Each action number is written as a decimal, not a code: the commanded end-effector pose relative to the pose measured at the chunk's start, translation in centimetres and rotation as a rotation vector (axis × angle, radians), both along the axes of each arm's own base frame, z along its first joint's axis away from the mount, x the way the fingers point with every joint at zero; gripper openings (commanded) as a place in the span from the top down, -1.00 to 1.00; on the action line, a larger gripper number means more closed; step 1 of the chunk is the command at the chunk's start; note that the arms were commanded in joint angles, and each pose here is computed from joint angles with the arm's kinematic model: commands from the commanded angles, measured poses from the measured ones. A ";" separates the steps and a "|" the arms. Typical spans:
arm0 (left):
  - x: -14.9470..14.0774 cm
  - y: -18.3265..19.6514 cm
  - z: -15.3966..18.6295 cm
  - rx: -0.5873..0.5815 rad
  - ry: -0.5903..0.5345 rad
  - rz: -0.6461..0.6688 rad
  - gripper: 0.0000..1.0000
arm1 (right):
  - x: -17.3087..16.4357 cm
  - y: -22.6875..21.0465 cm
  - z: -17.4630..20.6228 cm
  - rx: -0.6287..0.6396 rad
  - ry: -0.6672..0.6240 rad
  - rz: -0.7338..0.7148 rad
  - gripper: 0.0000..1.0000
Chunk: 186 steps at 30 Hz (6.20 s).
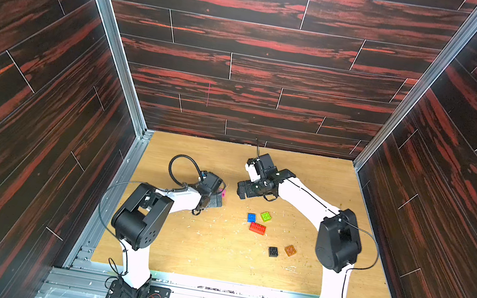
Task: Assemble the letter v with lego
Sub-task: Move the lego brick at the center of the board, then pick up the lego brick from the center of the board, then place the lego brick at the center of the board.
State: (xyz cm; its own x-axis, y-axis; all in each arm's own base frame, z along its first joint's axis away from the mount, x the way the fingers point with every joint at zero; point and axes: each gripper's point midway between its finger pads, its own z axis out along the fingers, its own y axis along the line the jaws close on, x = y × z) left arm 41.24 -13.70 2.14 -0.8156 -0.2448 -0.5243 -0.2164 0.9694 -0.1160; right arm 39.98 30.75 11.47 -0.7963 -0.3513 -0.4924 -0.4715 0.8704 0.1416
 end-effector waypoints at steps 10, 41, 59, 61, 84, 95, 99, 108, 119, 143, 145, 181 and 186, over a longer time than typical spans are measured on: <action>2.1 4.9 0.1 0.043 0.044 0.080 -1.00 | -3.8 -3.4 2.6 0.083 -0.032 -0.117 -0.97; -8.6 -14.0 6.5 0.055 -0.035 -0.885 -0.97 | -11.5 -20.1 2.5 0.213 -0.136 -0.607 -0.97; -13.0 -22.3 4.9 0.193 0.013 -1.406 -0.85 | -13.8 -21.6 -0.6 0.276 -0.008 -0.597 -0.97; -12.9 -22.7 4.6 0.212 0.017 -1.428 -0.85 | -13.9 -21.9 -0.8 0.275 -0.005 -0.609 -0.97; -12.3 -24.1 0.7 0.265 0.156 -1.545 -0.69 | -14.0 -22.7 -0.8 0.319 0.004 -0.635 -0.97; -12.3 -22.7 -0.2 0.302 0.195 -1.506 -0.01 | -13.9 -22.3 -0.8 0.331 0.016 -0.615 -0.97; -11.9 -22.6 -0.3 0.296 0.182 -1.456 0.17 | -13.8 -22.0 -0.9 0.336 0.021 -0.598 -0.97; -10.9 -19.7 -0.4 0.271 0.142 -1.234 0.38 | -13.3 -20.8 -0.5 0.378 0.036 -0.548 -0.97; -6.0 -12.3 2.4 0.237 0.041 -0.913 0.46 | -12.4 -17.5 0.9 0.489 0.044 -0.367 -0.97; 4.0 -16.0 2.3 0.322 0.102 -1.121 0.38 | -11.2 -14.9 0.7 0.423 0.072 -0.298 -0.97; 4.0 -16.1 2.1 0.335 0.118 -1.157 0.37 | -11.2 -14.7 0.6 0.413 0.074 -0.293 -0.97; 4.1 -17.3 6.5 0.257 -0.104 -1.096 -0.32 | -11.2 -13.3 0.6 0.297 0.055 -0.278 -0.97; 1.7 -16.7 8.6 0.226 -0.160 -1.094 -0.37 | -11.1 -13.7 0.8 0.293 0.033 -0.300 -0.97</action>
State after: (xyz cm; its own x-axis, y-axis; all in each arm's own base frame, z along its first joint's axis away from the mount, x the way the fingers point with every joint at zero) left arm 42.38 -29.59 5.77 -0.5033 0.7320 -0.4592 0.7875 0.6073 0.1052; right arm 28.84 17.21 11.48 -0.8713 0.0386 -0.4893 -0.1966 0.8860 0.4200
